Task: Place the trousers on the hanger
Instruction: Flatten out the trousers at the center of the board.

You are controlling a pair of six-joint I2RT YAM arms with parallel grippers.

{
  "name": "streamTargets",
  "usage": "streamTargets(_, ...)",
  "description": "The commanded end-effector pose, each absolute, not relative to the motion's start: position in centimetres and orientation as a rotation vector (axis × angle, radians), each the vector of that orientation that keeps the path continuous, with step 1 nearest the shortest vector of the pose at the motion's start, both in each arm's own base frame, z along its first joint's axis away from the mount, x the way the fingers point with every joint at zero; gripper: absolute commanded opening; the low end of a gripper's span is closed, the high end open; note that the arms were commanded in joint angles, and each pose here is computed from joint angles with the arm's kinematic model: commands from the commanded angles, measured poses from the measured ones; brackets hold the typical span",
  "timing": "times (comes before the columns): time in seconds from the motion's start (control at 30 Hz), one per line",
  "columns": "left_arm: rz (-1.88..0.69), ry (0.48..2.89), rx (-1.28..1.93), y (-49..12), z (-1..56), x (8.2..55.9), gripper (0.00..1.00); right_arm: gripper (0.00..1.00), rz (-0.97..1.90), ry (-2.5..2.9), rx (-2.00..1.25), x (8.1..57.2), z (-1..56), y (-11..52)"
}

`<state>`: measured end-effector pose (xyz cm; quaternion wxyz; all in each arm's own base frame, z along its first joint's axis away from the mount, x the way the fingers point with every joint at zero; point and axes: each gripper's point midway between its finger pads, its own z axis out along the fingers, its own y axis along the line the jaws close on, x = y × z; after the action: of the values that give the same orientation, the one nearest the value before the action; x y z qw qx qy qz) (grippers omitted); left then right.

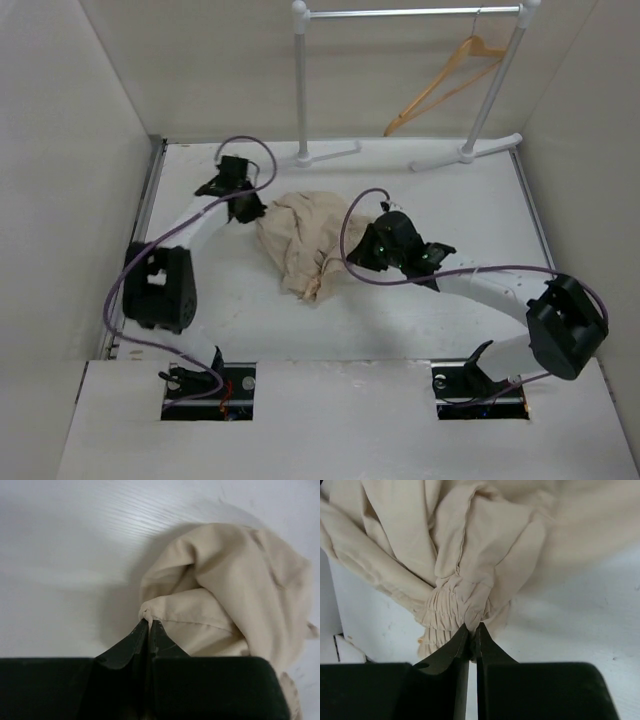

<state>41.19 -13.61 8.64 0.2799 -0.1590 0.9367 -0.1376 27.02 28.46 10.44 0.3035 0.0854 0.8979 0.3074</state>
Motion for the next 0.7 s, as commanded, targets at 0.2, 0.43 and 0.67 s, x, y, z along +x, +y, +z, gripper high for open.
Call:
streamTargets(0.2,-0.303,2.018,-0.845,-1.2,22.9,33.5,0.05,0.1,0.882,2.051,0.006,26.9,30.6,24.7)
streamTargets(0.43,-0.193,2.137,-0.9,-0.5,18.6,27.0,0.4,0.08,0.655,2.112,0.422,25.5,25.2,12.9)
streamTargets(0.67,-0.218,2.193,-0.891,-2.0,16.3,26.8,0.5,0.09,0.473,2.138,0.735,31.4,16.4,7.2)
